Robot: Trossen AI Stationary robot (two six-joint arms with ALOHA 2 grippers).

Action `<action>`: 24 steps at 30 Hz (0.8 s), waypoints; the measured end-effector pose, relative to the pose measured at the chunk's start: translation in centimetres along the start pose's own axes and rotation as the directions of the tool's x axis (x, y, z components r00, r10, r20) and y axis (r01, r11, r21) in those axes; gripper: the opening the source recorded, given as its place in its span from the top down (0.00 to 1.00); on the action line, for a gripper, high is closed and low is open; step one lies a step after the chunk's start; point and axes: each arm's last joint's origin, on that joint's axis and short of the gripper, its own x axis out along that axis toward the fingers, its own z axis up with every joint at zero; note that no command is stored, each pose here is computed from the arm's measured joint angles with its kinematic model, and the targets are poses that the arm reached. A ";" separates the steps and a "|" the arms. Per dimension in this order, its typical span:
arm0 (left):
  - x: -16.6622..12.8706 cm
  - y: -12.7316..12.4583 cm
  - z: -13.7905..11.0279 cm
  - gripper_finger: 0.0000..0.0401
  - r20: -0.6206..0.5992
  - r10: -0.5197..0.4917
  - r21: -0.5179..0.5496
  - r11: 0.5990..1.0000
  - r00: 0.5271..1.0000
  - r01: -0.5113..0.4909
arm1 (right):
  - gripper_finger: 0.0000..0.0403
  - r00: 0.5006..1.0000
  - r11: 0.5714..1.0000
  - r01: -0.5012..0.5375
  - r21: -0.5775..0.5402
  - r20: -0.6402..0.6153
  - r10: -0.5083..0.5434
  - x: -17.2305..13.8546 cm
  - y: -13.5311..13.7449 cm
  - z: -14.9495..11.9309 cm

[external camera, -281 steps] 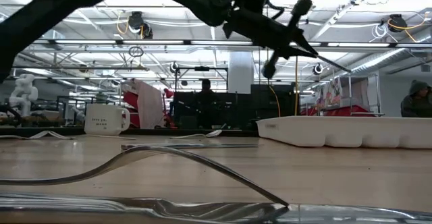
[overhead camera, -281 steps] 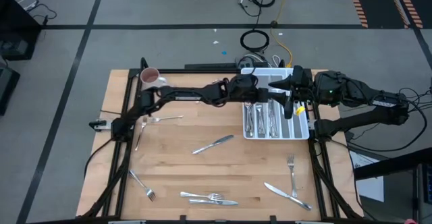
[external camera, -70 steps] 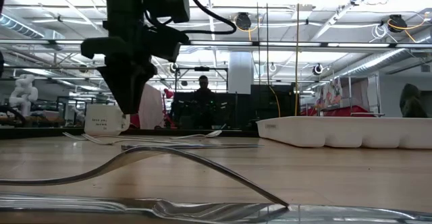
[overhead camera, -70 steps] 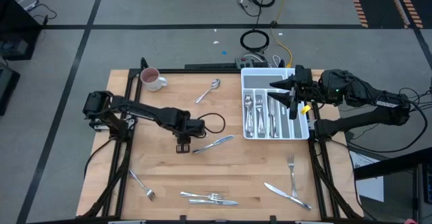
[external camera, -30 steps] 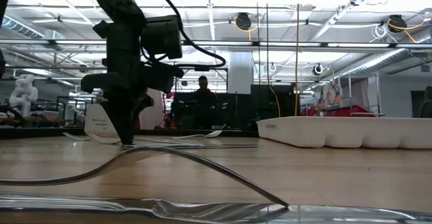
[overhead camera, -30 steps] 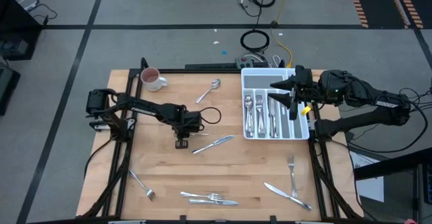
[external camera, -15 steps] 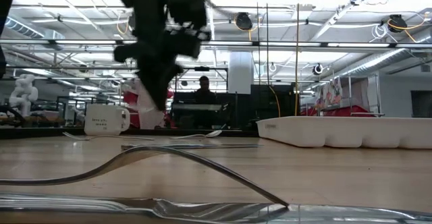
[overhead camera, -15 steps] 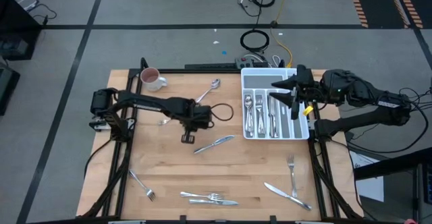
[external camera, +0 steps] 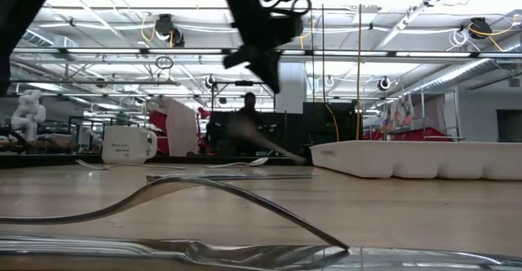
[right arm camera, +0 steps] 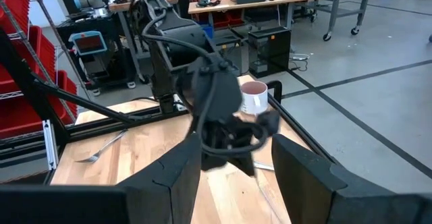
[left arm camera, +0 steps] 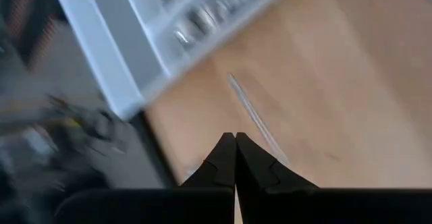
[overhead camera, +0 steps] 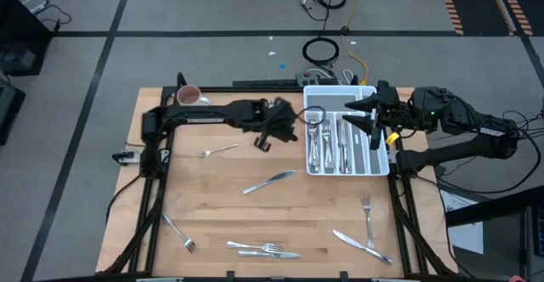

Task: Sort silverware
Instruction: Put the silver fork into the silverware tray

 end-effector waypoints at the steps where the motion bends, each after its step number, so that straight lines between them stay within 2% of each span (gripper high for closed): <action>1: 0.3 0.6 0.6 1.00 0.016 0.022 0.041 0.999 1.000 -0.022 | 0.58 1.000 1.000 0.000 0.000 0.000 0.000 0.0 0.0 0.0; 4: 1.2 2.2 2.4 1.00 0.071 0.066 0.086 0.994 0.995 -0.072 | 0.58 1.000 1.000 0.000 0.003 0.000 0.000 0.0 0.0 0.0; 7: 1.8 2.8 3.3 1.00 0.074 0.053 0.097 0.993 0.996 -0.060 | 0.58 1.000 1.000 0.000 0.009 0.000 0.000 0.0 0.0 0.0; 9: 2.1 2.9 3.1 1.00 0.045 0.026 0.043 0.999 0.999 -0.028 | 0.58 1.000 1.000 0.000 0.010 0.000 0.000 0.0 0.0 0.0; 11: 2.3 2.7 2.2 1.00 0.017 -0.060 -0.034 0.998 0.998 0.061 | 0.58 1.000 1.000 -0.001 0.010 -0.001 0.001 0.0 0.0 0.0; 14: 2.1 2.5 0.5 1.00 -0.030 -0.187 -0.175 0.968 0.982 0.179 | 0.58 1.000 0.999 0.025 0.027 -0.016 -0.025 0.0 -0.1 -0.2; 16: 1.8 2.2 -0.4 1.00 -0.024 -0.293 -0.348 0.899 0.956 0.267 | 0.58 0.989 0.990 0.136 0.024 -0.064 -0.134 0.3 -0.5 -0.8; 18: 1.1 2.1 -1.1 1.00 0.045 -0.410 -0.525 0.766 0.911 0.371 | 0.58 0.939 0.953 0.303 -0.033 -0.160 -0.304 0.9 -1.2 -1.9; 20: 0.0 1.7 -1.6 1.00 0.086 -0.504 -0.631 0.640 0.859 0.438 | 0.58 0.872 0.910 0.403 -0.094 -0.262 -0.413 2.0 -1.9 -2.9; 21: -0.8 1.7 -1.6 1.00 0.103 -0.512 -0.652 0.613 0.853 0.447 | 0.58 0.844 0.896 0.428 -0.118 -0.304 -0.443 2.7 -2.3 -3.3; 22: -1.8 1.6 -1.6 1.00 0.104 -0.514 -0.660 0.605 0.851 0.446 | 0.58 0.820 0.886 0.439 -0.147 -0.337 -0.462 3.5 -2.7 -3.6; 24: -4.2 1.3 -1.3 1.00 0.110 -0.495 -0.658 0.614 0.862 0.436 | 0.58 0.776 0.866 0.455 -0.209 -0.383 -0.501 5.2 -3.5 -4.1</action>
